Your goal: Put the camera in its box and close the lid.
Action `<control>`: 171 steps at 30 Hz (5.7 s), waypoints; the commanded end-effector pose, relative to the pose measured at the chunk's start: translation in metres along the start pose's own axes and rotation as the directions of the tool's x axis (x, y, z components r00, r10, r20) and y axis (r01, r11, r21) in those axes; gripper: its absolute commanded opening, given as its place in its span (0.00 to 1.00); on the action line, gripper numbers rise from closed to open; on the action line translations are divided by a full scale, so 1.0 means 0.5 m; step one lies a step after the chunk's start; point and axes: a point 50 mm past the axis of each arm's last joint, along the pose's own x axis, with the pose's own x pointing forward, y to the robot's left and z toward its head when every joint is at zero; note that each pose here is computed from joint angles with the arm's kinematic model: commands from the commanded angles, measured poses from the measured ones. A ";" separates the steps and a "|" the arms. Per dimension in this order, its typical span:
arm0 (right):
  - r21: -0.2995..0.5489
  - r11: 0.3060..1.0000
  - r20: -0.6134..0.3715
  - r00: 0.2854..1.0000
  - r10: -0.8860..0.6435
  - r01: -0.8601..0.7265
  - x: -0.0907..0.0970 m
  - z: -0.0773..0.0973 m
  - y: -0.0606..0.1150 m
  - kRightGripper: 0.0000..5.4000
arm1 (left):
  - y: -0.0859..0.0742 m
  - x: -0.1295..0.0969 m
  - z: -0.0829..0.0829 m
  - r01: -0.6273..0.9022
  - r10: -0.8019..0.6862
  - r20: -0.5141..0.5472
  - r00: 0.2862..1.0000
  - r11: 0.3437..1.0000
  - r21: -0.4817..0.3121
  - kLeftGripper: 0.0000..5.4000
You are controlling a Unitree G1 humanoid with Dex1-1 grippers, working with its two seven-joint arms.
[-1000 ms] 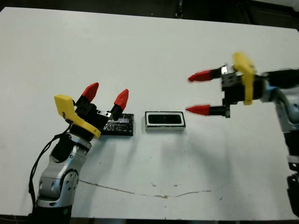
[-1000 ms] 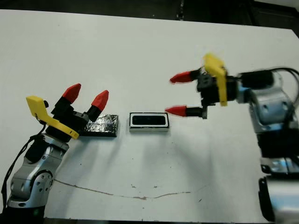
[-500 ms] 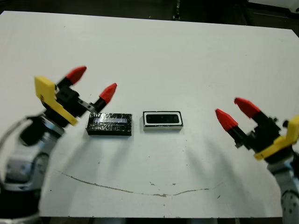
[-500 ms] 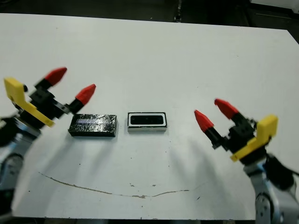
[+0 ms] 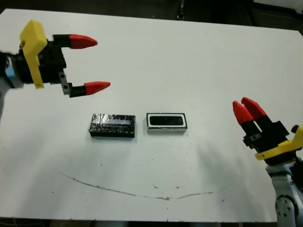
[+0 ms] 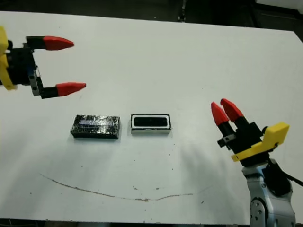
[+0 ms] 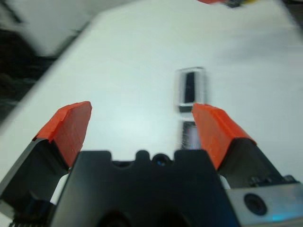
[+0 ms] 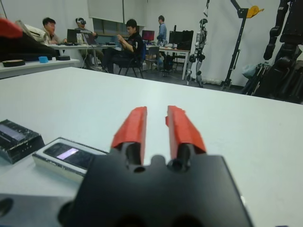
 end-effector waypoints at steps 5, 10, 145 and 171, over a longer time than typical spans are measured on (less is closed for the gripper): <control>-0.030 1.000 -0.016 1.000 -0.011 0.011 -0.002 0.003 -0.007 0.00 | -0.022 0.038 -0.049 0.209 -0.208 0.032 0.978 0.976 -0.057 1.00; -0.015 1.000 -0.011 1.000 -0.005 0.005 -0.001 0.002 -0.007 0.00 | -0.035 0.050 -0.055 0.256 -0.256 0.009 0.967 0.965 -0.051 1.00; -0.017 0.999 -0.037 0.999 0.027 -0.028 -0.006 -0.007 0.012 0.00 | -0.040 0.231 -0.125 0.124 -0.109 0.063 0.992 0.939 -0.320 0.58; -0.014 0.999 -0.026 0.999 0.041 -0.041 -0.006 -0.008 0.009 0.00 | -0.082 0.287 -0.150 0.179 -0.184 0.012 0.983 0.937 -0.301 0.58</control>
